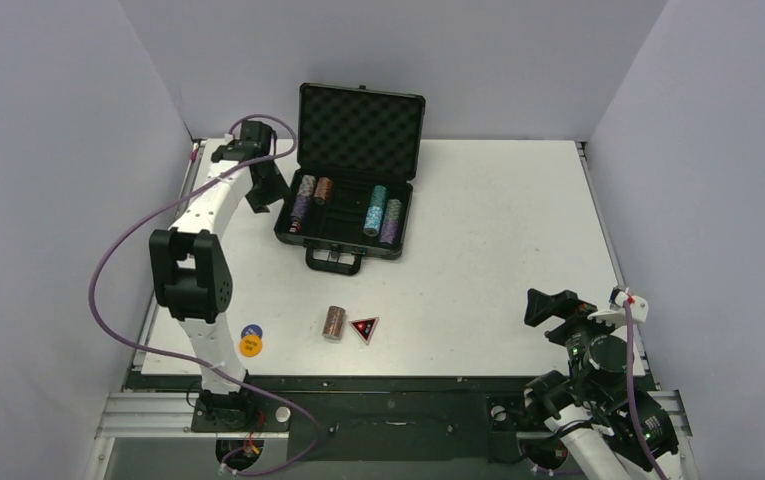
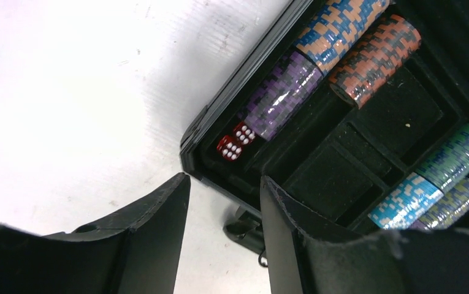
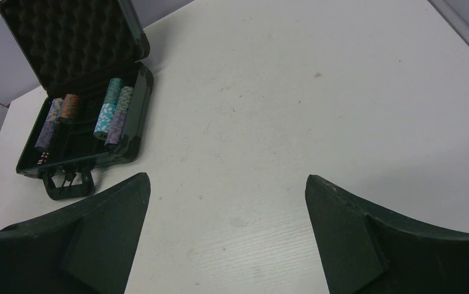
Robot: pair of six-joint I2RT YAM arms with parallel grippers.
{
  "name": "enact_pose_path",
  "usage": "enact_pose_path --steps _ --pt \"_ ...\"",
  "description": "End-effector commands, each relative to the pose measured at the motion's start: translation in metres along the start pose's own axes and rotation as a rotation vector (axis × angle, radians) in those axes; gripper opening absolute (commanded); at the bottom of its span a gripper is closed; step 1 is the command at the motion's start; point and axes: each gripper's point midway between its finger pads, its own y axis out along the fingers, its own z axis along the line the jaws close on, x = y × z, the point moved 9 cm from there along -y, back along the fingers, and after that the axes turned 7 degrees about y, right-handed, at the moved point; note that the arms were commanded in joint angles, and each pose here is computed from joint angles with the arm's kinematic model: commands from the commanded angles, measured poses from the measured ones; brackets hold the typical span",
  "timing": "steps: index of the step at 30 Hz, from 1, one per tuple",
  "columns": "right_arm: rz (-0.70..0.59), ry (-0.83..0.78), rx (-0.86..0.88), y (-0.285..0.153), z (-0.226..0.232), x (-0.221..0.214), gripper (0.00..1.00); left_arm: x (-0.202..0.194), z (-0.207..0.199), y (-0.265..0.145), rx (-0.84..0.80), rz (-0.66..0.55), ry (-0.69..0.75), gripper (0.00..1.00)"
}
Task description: Pack up texas hold em set
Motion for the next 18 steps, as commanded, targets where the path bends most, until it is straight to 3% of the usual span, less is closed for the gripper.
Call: enact_pose_path --steps 1,8,12,18 --pt "-0.046 0.027 0.013 0.001 0.002 0.005 0.93 0.009 0.019 -0.048 -0.013 -0.116 -0.001 0.45" --pt "-0.046 0.028 0.018 0.0 0.003 0.005 0.93 -0.02 0.06 -0.091 -0.008 -0.213 -0.051 0.6" --pt "-0.043 0.026 0.015 0.0 0.003 0.005 0.93 -0.04 0.073 -0.099 -0.019 -0.18 -0.125 0.65" --pt "-0.047 0.026 0.0 0.002 0.002 0.005 0.93 -0.078 0.079 -0.103 -0.057 -0.134 -0.23 0.91"
